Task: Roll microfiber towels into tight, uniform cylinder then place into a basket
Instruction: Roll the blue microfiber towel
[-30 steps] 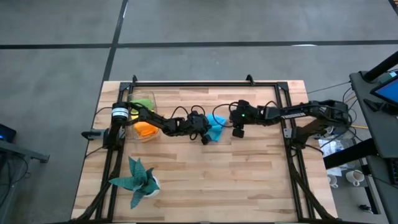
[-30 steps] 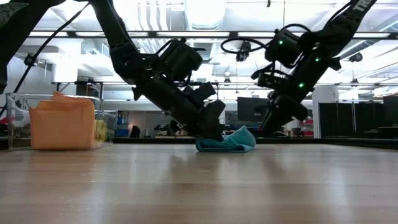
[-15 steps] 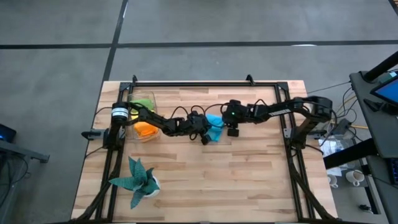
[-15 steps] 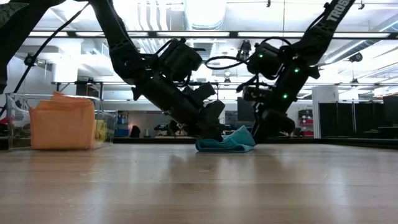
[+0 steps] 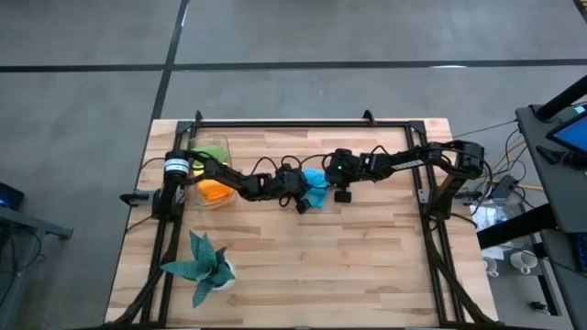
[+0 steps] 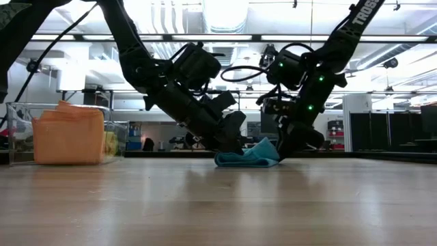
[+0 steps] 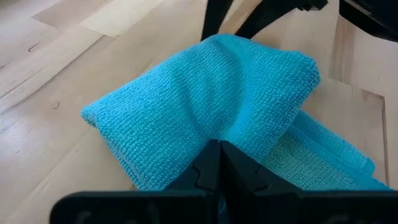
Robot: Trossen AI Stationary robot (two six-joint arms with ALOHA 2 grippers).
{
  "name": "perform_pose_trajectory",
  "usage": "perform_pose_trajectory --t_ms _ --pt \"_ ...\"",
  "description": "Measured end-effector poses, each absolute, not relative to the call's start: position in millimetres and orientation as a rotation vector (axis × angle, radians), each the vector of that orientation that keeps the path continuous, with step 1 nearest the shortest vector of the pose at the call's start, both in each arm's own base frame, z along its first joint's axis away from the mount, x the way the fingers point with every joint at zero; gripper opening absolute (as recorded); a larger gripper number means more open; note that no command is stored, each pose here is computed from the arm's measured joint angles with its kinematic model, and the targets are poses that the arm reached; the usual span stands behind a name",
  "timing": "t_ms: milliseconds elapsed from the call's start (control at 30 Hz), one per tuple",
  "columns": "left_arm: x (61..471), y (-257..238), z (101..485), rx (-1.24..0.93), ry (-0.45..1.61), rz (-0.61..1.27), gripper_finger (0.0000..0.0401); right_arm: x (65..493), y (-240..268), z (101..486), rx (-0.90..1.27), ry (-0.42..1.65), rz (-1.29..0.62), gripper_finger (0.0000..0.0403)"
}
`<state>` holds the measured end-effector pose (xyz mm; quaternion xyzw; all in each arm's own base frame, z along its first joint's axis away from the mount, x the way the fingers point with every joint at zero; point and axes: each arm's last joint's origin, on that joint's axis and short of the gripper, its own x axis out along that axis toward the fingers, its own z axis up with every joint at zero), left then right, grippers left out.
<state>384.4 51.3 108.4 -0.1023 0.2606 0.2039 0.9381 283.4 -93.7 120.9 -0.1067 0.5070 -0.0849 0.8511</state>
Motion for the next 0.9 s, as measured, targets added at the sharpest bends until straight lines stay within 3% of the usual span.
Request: perform_pose_trajectory --t_ms 67,200,500,667,900 --pt "384.4 51.3 108.4 -0.209 0.534 0.417 0.0 283.3 -93.6 120.9 -0.224 1.066 -0.176 0.0027" --pt "384.4 51.3 109.3 -0.148 0.544 0.398 0.0 280.1 -92.8 125.1 -0.227 1.077 -0.182 0.0011" --pt "376.6 50.1 143.2 -0.022 0.467 0.393 0.0 285.3 -71.4 132.6 -0.489 1.105 -0.216 0.0009" --pt "372.3 45.7 142.7 0.063 0.418 0.432 0.0 288.5 -51.9 134.6 -0.7 1.143 -0.284 0.0009" --pt "364.7 46.0 138.6 0.082 0.354 0.431 0.0 291.7 -28.7 136.1 -0.832 1.132 -0.268 0.0009"
